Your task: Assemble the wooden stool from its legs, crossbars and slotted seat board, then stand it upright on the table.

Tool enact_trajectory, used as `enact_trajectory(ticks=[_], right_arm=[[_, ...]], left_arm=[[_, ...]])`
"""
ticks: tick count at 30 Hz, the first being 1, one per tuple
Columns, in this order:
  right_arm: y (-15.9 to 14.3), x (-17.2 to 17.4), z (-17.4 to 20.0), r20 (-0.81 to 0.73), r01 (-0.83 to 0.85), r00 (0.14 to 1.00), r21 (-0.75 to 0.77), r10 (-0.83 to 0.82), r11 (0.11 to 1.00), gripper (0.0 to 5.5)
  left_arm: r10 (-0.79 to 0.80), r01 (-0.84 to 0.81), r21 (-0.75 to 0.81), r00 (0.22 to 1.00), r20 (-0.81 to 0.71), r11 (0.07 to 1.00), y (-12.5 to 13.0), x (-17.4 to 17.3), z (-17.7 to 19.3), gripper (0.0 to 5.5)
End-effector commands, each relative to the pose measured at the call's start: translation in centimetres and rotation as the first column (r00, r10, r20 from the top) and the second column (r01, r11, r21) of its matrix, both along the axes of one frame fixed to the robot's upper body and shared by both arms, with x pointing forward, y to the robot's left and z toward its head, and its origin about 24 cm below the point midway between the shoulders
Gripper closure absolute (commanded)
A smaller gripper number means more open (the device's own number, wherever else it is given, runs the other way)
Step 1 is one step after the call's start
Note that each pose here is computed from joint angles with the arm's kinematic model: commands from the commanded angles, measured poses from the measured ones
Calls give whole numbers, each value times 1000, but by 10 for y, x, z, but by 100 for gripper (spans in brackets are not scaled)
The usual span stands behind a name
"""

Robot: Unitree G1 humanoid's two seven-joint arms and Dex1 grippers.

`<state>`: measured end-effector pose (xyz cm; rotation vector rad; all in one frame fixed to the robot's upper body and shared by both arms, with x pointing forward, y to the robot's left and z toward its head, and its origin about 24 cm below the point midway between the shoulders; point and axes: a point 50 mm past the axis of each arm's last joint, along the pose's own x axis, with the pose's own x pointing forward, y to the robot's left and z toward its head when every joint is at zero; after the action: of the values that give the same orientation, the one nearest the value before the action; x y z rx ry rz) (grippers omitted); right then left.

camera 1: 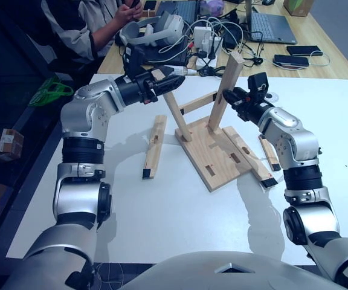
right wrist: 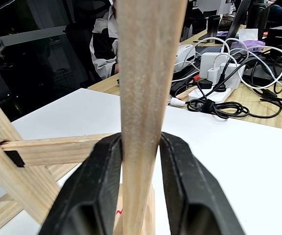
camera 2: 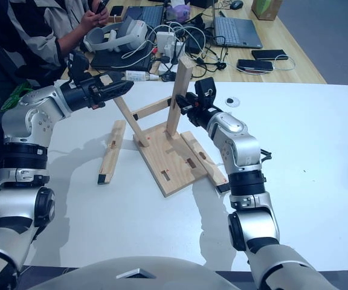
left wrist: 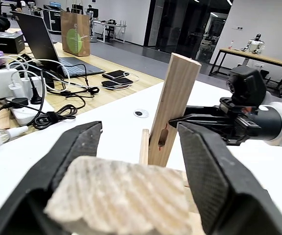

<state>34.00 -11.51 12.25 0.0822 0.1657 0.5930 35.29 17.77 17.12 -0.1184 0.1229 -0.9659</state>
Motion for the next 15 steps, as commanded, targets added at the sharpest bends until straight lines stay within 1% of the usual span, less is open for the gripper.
enact_trajectory(ticks=[1,3,8,9,10,13,15], right_arm=[[0,3,-2,-17,10,1000,-22,-10,1000,445],[-1,5,2,-11,9,1000,-10,-9,1000,445],[-4,13,22,8,-31,1000,81,31,996,445],[-6,16,26,10,-40,999,102,39,994,409],[-7,18,29,13,-45,999,113,44,993,397],[-8,22,36,23,-81,997,135,78,988,336],[-8,23,38,29,-95,995,136,92,986,322]], left_arm=[[-42,42,22,999,6,999,-2,-4,-2,335],[-42,42,34,999,1,999,0,-5,-5,349],[-45,46,65,999,-13,997,1,-9,-13,349],[-47,48,73,999,-13,996,1,-10,-14,349],[-47,48,78,999,-13,996,1,-10,-15,349],[-47,47,94,999,-12,994,1,-10,-16,349],[-43,43,100,999,-9,994,2,-9,-17,349]])
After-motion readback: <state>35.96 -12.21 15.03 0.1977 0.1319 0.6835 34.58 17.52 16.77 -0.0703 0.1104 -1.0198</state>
